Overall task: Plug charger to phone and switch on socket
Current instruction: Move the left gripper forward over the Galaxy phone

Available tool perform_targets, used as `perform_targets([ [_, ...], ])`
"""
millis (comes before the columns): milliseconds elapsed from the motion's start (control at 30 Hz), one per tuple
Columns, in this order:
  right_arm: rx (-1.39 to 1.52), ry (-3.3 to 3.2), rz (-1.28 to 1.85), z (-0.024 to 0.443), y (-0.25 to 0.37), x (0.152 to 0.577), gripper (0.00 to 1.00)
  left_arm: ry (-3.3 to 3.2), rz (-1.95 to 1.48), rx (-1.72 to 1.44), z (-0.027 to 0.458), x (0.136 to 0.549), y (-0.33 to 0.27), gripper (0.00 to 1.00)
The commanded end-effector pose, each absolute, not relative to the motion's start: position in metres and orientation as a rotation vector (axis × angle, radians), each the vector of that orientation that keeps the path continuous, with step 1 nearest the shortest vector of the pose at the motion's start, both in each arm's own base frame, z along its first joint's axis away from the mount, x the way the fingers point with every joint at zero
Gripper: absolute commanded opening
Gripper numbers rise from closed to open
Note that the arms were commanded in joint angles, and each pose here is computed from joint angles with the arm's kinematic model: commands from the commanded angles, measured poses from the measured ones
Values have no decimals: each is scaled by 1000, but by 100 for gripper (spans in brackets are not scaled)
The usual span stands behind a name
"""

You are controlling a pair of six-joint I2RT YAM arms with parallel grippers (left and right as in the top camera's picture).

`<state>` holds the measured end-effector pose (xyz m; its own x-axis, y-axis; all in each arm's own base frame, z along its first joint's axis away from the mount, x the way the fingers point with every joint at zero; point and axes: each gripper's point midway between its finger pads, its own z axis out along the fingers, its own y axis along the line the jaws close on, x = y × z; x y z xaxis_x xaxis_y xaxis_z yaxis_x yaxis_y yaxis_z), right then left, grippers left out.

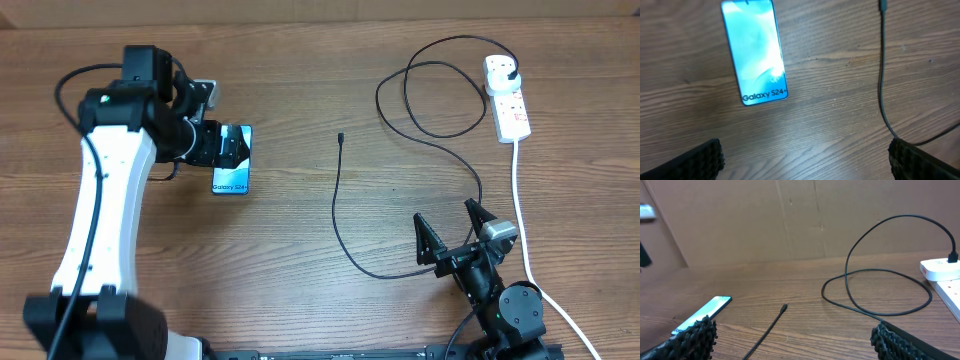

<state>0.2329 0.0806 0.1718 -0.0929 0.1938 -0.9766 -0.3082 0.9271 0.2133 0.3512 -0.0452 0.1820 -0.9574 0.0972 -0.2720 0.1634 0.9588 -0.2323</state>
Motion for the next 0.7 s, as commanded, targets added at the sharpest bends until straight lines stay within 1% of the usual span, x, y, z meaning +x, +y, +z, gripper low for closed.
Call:
perform_targets([
  [0, -92, 1605, 428, 170, 82, 233, 100, 2874, -426, 168, 167, 366, -49, 100],
  [67, -92, 1605, 428, 170, 82, 233, 100, 2897, -400, 133, 155, 373, -45, 100],
  [100, -92, 1605, 428, 170, 82, 233, 100, 2943, -277, -32, 139, 379, -30, 100],
  [200, -92, 1605, 428, 170, 82, 233, 100, 2984, -115, -147, 117, 386, -14, 100],
  [433, -92, 1605, 428, 170, 82, 233, 100, 3014, -75, -144, 78, 404, -13, 100],
  [667, -92, 1606, 427, 170, 82, 233, 100, 3017, -123, -78, 59, 413, -19, 100],
])
